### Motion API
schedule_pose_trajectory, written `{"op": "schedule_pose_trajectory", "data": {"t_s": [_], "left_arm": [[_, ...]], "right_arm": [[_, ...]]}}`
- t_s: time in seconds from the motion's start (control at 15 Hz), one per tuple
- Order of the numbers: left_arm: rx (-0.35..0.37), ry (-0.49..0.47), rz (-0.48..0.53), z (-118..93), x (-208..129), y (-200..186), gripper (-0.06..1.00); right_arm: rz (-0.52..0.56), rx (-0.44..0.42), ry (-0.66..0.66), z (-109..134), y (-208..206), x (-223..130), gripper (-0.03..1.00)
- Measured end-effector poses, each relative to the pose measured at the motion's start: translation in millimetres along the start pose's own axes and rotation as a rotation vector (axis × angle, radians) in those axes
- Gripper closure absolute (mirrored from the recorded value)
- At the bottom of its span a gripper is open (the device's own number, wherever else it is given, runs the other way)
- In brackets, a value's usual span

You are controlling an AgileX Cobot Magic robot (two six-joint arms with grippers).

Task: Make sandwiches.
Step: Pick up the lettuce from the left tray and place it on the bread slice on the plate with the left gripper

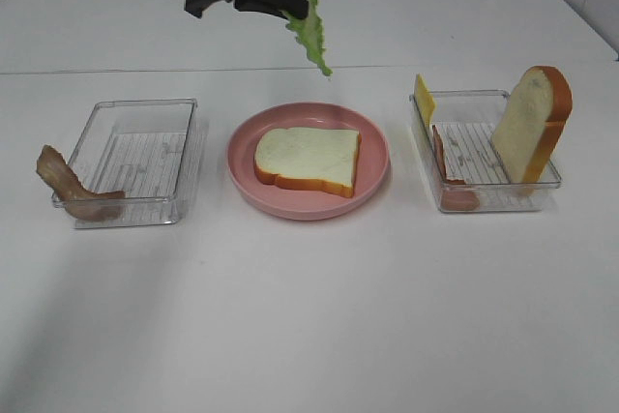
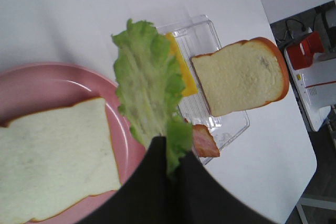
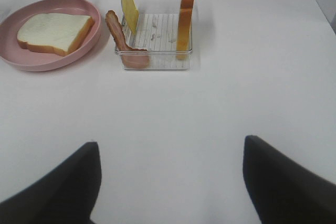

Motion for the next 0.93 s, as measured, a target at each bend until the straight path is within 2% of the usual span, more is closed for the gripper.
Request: {"op": "schedule_pose_trajectory", "data": {"t_s": [0.27, 0.47, 0.6, 0.8, 0.93], "left_arm": [[-0.035, -0.046, 0.085, 4, -25, 46, 0.94], [-0.102, -0.083, 0.135, 15, -41, 74, 0.94], [-0.116, -0.056, 0.156, 20, -48, 82, 0.94], [-0.069, 0.006, 0.188, 27, -52, 82, 0.94], [-0.008, 0.063, 0.214, 37, -55, 81, 0.94]], "right_arm": [[0.0, 0.0, 0.0, 0, 0, 0, 0.25], [0.0, 0.0, 0.0, 0, 0, 0, 0.25], [0.0, 0.0, 0.0, 0, 0, 0, 0.25], [0.0, 0.004, 0.002, 0, 0, 0, 0.25], [0.0, 0.004, 0.002, 0, 0, 0, 0.25]]}}
Point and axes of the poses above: a point on each arm's last joint axis where the gripper is mounted, y pointing out along that axis toward the gripper, z along the wrist's bending axis when the last joint is at zero, x = y × z, the point moved 4 cm from there along y, pointing out along that axis toward the gripper, and after that the axes turned 4 degrees about y, right-handed, at the moved point
